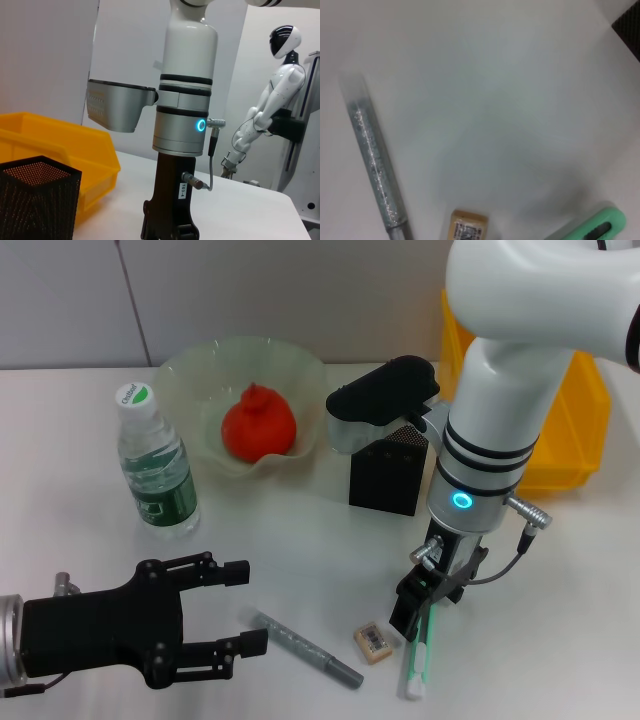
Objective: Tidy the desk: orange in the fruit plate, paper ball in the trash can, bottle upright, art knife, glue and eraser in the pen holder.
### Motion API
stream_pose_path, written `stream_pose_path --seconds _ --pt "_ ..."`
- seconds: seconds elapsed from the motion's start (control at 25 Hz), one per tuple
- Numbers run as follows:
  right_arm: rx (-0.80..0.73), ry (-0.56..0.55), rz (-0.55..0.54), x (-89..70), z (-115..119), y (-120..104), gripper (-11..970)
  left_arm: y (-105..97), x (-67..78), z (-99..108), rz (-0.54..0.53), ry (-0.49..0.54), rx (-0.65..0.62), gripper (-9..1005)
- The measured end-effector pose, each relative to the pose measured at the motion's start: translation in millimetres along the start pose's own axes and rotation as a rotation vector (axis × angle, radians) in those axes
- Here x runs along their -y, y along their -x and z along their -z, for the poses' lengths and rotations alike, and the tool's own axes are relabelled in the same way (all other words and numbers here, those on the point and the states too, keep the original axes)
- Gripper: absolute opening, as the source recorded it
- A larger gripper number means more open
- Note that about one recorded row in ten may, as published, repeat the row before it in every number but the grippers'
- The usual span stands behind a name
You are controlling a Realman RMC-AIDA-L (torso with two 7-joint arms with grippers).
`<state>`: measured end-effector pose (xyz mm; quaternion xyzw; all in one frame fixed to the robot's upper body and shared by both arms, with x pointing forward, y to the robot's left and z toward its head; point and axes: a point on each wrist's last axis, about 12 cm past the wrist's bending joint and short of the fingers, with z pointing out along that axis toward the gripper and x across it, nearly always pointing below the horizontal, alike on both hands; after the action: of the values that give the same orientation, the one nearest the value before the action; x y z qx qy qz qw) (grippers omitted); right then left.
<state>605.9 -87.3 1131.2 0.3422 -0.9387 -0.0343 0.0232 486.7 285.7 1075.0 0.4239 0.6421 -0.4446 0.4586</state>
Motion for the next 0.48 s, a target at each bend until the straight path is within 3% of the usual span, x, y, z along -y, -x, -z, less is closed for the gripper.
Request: stream_pose_path --seconds 0.48 --pt "0.006 0.005 0.002 -0.8 -0.3 0.7 716 0.1 0.0 -0.4 -0.001 -0.002 -0.001 778"
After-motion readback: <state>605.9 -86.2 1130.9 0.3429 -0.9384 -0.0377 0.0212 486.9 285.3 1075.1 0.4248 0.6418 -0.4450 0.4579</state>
